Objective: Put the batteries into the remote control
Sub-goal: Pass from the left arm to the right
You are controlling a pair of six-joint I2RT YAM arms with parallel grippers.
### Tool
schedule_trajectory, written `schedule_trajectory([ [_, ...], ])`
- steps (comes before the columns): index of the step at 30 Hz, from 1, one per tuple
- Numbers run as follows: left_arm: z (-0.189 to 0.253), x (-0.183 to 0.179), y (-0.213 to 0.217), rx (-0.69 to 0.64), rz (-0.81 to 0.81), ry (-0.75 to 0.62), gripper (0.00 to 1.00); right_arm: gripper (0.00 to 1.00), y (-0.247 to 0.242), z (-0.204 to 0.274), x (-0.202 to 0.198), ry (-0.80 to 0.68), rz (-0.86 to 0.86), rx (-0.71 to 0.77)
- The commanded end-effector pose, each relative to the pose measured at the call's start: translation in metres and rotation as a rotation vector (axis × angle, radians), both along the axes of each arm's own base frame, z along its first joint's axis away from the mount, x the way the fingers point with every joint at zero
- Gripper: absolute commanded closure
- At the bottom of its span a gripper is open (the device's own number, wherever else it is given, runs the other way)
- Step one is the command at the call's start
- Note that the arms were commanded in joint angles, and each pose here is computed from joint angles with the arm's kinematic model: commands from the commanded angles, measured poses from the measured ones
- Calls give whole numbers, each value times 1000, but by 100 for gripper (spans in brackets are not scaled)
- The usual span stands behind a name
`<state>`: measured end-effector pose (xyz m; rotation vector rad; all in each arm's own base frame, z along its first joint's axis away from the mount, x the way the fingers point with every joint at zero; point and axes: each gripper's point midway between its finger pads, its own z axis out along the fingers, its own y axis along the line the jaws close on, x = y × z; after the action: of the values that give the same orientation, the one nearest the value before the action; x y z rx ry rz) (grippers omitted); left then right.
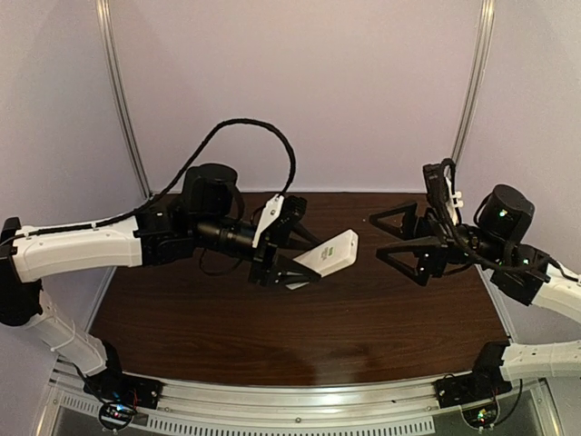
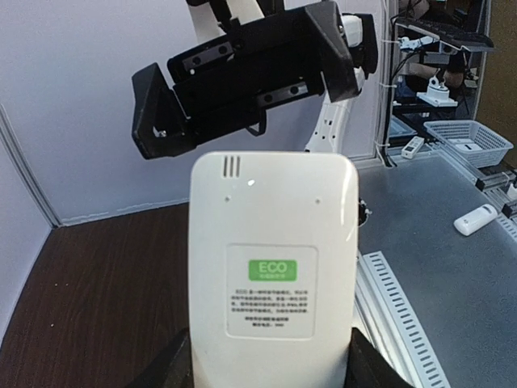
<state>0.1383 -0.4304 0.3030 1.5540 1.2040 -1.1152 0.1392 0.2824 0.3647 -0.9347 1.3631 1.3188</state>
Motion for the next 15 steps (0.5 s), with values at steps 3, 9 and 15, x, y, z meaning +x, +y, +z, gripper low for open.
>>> schedule_trajectory([
  [3,51,-22,13,-191,-87,1,73,3,22,11,-9,-107,19,-36],
  [9,59,-28,17,-235,-105,48,73,5,43,14,-15,-176,3,-78],
  [15,57,-27,17,-247,-93,69,73,7,61,16,-25,-210,12,-99],
])
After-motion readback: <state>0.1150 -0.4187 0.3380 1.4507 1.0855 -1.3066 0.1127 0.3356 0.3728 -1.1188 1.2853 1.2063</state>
